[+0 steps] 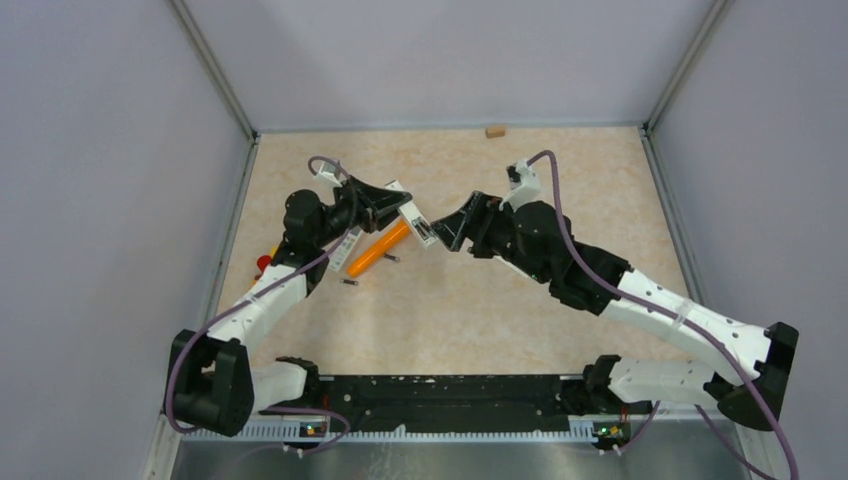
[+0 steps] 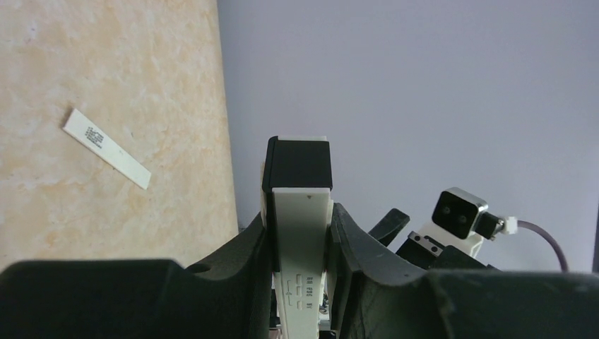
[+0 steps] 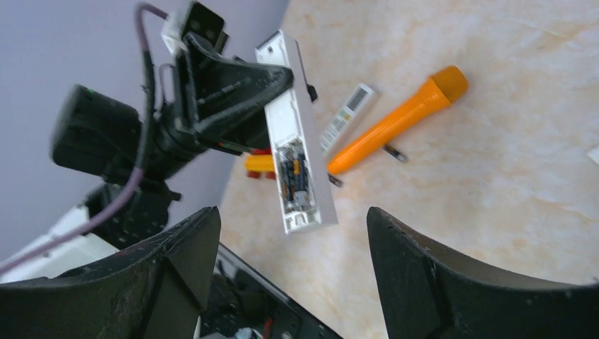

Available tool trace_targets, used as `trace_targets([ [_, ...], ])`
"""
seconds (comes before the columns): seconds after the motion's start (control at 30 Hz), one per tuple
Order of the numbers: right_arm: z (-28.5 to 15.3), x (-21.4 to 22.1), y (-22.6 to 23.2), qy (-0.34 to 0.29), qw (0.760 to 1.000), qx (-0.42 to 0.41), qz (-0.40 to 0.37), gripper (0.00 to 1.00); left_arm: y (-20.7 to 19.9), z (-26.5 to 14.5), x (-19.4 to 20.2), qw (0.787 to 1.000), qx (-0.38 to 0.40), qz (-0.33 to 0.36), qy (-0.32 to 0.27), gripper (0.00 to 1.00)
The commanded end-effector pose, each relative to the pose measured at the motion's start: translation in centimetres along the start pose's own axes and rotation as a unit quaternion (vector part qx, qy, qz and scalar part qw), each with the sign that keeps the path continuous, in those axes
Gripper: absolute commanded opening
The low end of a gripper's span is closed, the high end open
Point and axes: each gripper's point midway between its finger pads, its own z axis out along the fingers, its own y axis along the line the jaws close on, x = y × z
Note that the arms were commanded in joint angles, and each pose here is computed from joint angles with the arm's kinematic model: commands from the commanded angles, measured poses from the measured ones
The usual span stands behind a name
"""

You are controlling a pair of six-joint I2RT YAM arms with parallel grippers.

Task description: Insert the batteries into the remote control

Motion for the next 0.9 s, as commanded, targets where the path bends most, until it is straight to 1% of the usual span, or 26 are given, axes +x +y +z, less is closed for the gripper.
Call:
trace_targets([
  [0.0, -0.4, -3.6, 4.0, -0.076, 0.988, -0.090, 0.102, 0.77, -6.0, -1.0, -0.4, 0.996, 0.083, 0.008, -0.012, 0.00],
  [0.03, -0.5, -4.0, 4.6, -0.087, 0.983, -0.109, 0.120, 0.77, -6.4, -1.1, -0.5, 0.996, 0.088, 0.003, -0.014, 0.00],
  [0.13, -0.4, -3.8, 5.0, -0.093, 0.973, -0.136, 0.161, 0.77, -7.3, -1.2, -0.6, 0.995, 0.097, -0.018, -0.015, 0.00],
  [0.33, -0.3, -3.6, 6.6, -0.084, 0.964, -0.178, 0.177, 0.78, -9.0, -1.4, -0.7, 0.993, 0.112, -0.043, -0.012, 0.00],
  [0.47, -0.6, -3.8, 6.9, -0.094, 0.954, -0.202, 0.201, 0.79, -9.1, -1.5, -0.6, 0.992, 0.112, -0.060, -0.007, 0.00],
  [0.57, -0.6, -3.8, 6.7, -0.096, 0.950, -0.201, 0.218, 0.77, -9.0, -1.6, -0.6, 0.990, 0.117, -0.074, -0.007, 0.00],
  [0.63, -0.3, -3.5, 6.2, -0.090, 0.951, -0.190, 0.228, 0.73, -9.1, -1.7, -0.6, 0.990, 0.120, -0.077, -0.008, 0.00],
  [0.77, -0.2, -3.5, 6.0, -0.088, 0.948, -0.192, 0.240, 0.59, -9.4, -1.9, -0.5, 0.989, 0.124, -0.078, -0.012, 0.00],
  [0.87, -0.2, -3.4, 5.8, -0.089, 0.944, -0.196, 0.251, 0.56, -9.5, -2.0, -0.5, 0.989, 0.126, -0.076, -0.010, 0.00],
])
